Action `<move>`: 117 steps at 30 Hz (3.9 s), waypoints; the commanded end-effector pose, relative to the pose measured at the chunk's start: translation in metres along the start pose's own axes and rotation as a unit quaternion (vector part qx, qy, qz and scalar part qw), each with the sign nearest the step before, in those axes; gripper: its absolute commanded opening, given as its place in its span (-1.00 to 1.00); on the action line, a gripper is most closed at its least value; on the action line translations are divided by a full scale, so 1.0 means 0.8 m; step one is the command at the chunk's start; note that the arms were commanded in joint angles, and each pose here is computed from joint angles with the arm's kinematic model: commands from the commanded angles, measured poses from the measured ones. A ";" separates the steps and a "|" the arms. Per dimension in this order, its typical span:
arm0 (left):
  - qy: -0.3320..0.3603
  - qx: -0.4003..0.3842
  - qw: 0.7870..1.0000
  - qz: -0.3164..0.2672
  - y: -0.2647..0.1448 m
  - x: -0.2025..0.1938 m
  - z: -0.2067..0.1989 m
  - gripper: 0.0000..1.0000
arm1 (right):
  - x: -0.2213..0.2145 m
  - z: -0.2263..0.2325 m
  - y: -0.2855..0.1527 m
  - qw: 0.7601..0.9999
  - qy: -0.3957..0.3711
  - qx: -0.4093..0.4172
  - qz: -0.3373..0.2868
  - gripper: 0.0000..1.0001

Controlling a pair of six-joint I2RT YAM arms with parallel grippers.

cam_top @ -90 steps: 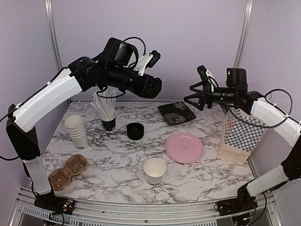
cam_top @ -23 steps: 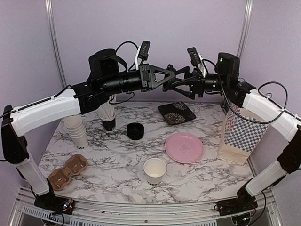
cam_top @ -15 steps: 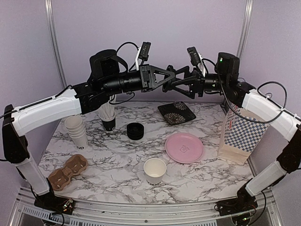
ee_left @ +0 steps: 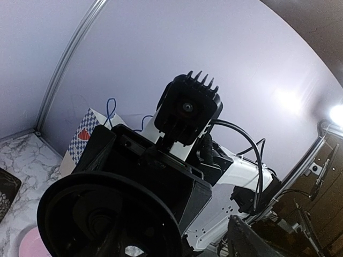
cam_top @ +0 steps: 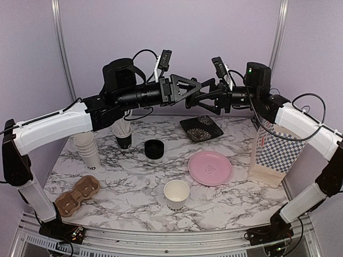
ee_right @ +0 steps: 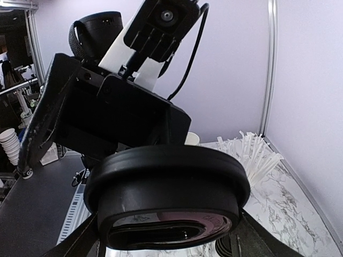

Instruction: Pack the takeout coffee

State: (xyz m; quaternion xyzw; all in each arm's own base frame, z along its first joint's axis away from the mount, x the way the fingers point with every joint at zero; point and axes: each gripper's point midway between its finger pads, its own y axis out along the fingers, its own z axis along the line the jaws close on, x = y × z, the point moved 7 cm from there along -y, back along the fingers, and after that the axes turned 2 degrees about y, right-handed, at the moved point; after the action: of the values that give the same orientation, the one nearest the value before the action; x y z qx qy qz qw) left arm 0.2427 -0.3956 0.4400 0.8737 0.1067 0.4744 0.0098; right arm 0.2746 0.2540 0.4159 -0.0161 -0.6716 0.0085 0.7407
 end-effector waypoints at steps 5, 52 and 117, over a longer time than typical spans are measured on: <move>0.076 0.174 0.977 0.099 -0.058 -0.037 0.029 0.42 | -0.044 0.003 -0.011 0.996 -0.040 -0.044 0.071 0.49; 0.259 0.448 0.855 0.036 -0.227 -0.053 0.082 0.57 | -0.228 0.092 0.090 0.829 -0.126 0.103 0.534 0.50; 0.256 0.433 0.862 0.059 -0.218 -0.062 0.089 0.58 | -0.228 0.102 0.099 0.815 -0.147 0.090 0.553 0.47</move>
State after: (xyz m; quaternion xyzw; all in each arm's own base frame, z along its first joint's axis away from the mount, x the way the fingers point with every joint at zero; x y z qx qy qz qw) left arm 0.2425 -0.2280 0.3376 0.6440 0.2468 0.5828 -0.4297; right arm 0.1760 0.3253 0.2357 -0.3071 -0.6418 0.4841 0.5093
